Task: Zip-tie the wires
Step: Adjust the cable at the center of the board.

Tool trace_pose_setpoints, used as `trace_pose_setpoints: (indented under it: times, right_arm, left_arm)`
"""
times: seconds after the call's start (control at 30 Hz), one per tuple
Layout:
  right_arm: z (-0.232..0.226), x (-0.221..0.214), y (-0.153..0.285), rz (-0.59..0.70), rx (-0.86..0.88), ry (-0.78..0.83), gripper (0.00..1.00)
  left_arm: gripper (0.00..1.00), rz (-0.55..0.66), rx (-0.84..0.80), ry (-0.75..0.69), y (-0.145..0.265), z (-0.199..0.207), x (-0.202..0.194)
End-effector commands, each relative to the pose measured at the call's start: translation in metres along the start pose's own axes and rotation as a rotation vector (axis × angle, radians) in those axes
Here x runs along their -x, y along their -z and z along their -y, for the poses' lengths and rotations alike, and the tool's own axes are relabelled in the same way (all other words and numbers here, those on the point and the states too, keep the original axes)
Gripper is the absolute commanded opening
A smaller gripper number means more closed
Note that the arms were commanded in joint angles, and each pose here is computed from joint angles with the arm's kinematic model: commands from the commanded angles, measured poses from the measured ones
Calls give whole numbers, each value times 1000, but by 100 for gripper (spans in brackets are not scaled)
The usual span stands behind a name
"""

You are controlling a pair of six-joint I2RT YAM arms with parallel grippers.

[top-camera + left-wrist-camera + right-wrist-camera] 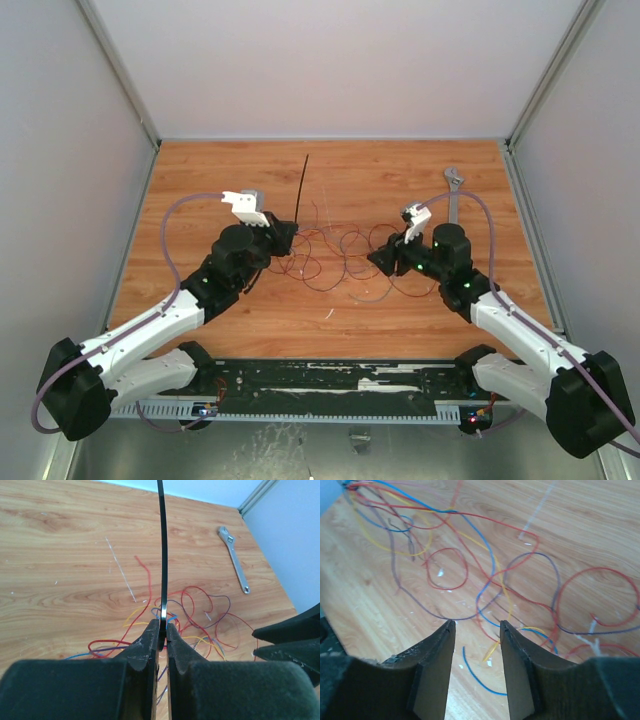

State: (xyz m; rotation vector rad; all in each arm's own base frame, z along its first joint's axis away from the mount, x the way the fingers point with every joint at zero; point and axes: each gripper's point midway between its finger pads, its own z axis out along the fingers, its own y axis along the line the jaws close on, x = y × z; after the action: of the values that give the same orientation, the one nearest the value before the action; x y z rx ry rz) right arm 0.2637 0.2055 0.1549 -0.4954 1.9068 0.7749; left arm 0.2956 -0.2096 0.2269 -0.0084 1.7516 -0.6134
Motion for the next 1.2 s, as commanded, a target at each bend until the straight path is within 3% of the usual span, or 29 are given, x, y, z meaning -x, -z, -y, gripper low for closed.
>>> trace_pose_setpoints:
  times: [0.0,0.47,0.83,1.07,1.17]
  right_arm:
    - [-40,32,3,98,214,15,43]
    - [-52,30,-63,74,298,-4,48]
    - [-46,5,-121,-54,295,29,49]
    - [-43,-11,-133,-86,277,36,45]
    - [-44,-12,-135,-91,280,34,37]
  left_arm:
    - [0,45,-18,2,-3,8,21]
    - [0,49,-31,7,-3,12,24]
    - [0,47,-39,16,-3,13,23]
    - [0,47,-44,17,-3,14,24]
    - [0,45,-45,18,-3,14,23]
